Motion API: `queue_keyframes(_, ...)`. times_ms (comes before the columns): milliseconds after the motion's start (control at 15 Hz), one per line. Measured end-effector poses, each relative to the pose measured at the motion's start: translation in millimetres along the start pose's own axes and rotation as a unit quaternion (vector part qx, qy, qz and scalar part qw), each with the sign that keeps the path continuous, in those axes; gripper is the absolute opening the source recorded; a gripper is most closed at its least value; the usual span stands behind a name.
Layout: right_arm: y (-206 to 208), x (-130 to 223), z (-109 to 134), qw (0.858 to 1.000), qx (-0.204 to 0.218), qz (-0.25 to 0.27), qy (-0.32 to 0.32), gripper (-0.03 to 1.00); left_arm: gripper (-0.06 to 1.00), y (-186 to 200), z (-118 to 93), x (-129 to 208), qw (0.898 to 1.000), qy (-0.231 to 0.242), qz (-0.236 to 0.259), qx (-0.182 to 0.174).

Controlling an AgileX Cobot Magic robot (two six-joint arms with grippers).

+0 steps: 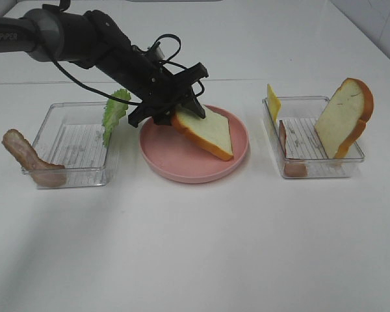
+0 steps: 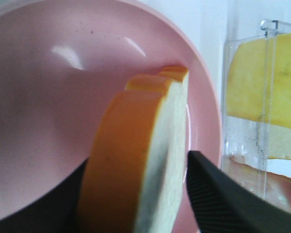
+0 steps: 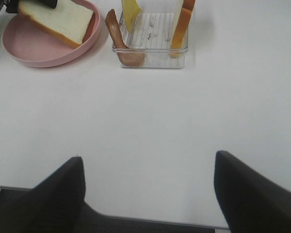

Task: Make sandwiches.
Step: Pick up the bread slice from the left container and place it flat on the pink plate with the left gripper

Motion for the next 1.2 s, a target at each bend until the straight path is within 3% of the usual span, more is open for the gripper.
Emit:
queue_keyframes(133,0,0,0,1.0,0.0,0.0,0.0,0.72,0.7,-2,6,4,1.0,0.003,0.01,-0.015)
queue_keyframes(267,0,0,0,1.0,0.0,0.0,0.0,0.72,0.85,-1,8,6,1.0,-0.001,0.019,-0.021)
queue_keyframes(467,0,0,0,1.0,0.0,0.0,0.0,0.72,0.87,6,4,6,0.999,-0.011,0.022,-0.026)
queue_keyframes(733,0,0,0,1.0,0.0,0.0,0.0,0.72,0.88,32,-5,0,0.997,-0.021,0.044,-0.066)
queue_keyframes(933,0,0,0,1.0,0.0,0.0,0.0,0.72,0.88,54,-17,-6,0.993,-0.035,0.061,-0.099)
queue_keyframes(1067,0,0,0,1.0,0.0,0.0,0.0,0.72,0.88,72,-32,-7,0.987,-0.067,0.077,-0.125)
queue_keyframes(1200,0,0,0,1.0,0.0,0.0,0.0,0.72,0.88,87,-47,-17,0.987,-0.092,0.049,-0.125)
Point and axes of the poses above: a point on each arm's last joint axis where the gripper is mounted, y pointing back along that axis away from the gripper, z along the wrist's bending axis when the last joint is at zero, x = y × z, the point moved 7 cm from there along -y, pointing out along that axis toward the gripper, and after that the axes turned 12 degrees about -y, right-handed, at the moved point
